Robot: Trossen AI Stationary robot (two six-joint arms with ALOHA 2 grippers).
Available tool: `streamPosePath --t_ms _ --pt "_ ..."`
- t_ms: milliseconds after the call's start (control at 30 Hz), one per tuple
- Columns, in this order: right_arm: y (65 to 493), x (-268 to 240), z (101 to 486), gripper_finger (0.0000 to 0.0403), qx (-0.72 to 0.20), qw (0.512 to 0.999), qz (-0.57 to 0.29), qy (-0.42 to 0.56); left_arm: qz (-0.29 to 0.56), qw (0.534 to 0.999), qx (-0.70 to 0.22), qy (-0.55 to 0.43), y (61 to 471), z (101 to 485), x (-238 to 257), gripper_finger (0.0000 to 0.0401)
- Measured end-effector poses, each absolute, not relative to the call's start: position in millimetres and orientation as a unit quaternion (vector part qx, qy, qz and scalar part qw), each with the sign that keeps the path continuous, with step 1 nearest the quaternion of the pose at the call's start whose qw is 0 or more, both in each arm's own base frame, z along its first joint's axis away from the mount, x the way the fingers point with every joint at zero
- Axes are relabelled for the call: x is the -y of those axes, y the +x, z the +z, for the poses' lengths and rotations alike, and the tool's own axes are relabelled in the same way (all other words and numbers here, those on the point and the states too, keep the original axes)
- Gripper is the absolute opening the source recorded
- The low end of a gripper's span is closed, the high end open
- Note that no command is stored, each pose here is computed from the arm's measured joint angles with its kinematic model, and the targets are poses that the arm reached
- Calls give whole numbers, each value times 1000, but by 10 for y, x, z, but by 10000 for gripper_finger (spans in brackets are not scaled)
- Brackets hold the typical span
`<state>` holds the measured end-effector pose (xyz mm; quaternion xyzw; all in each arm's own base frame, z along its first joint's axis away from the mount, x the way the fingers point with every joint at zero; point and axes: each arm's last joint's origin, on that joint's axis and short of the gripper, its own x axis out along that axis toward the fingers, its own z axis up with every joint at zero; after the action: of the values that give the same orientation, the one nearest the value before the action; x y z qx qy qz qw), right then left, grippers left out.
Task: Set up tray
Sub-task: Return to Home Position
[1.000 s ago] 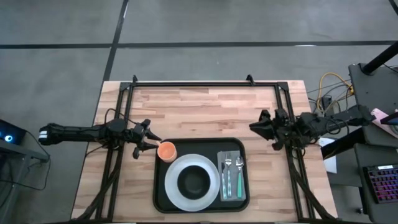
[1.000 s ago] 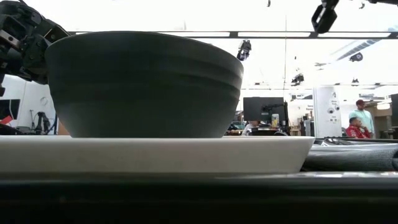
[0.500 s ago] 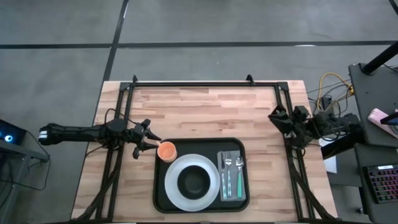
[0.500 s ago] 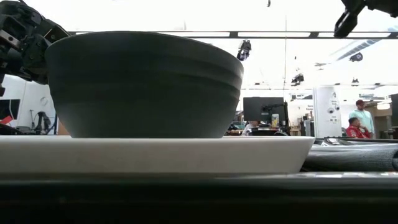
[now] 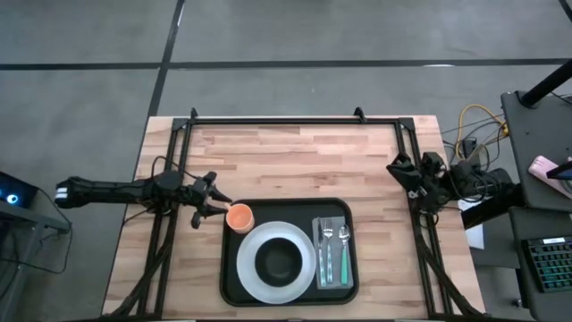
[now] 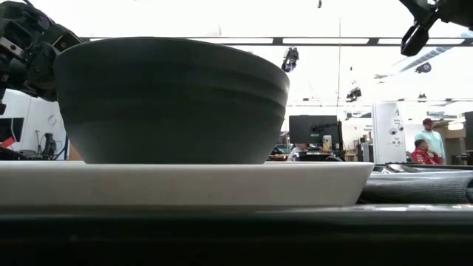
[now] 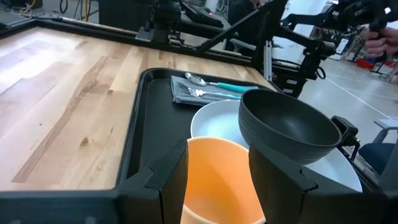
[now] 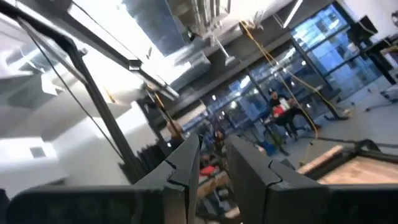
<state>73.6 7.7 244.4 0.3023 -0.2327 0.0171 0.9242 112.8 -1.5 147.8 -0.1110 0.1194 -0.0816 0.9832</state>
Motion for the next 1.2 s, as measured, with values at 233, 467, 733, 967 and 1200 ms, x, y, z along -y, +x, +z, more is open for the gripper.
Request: streamPosePath --t_ms 233,467,733,967,1200 --pt "766 -37 2371 82 259 915 42 308 -81 982 -129 -112 1136 1461 15 151" --pt "788 9 2306 74 268 916 45 295 -80 982 -131 -113 1139 1455 14 151" --pt "819 18 2212 70 266 936 26 228 -80 982 -131 -113 1139 1455 14 151" --pt "852 18 2147 79 236 954 8 187 -80 982 -131 -113 1139 1455 14 151" --pt "904 20 2023 75 170 970 -11 173 -80 982 -132 -113 1139 1455 14 151"
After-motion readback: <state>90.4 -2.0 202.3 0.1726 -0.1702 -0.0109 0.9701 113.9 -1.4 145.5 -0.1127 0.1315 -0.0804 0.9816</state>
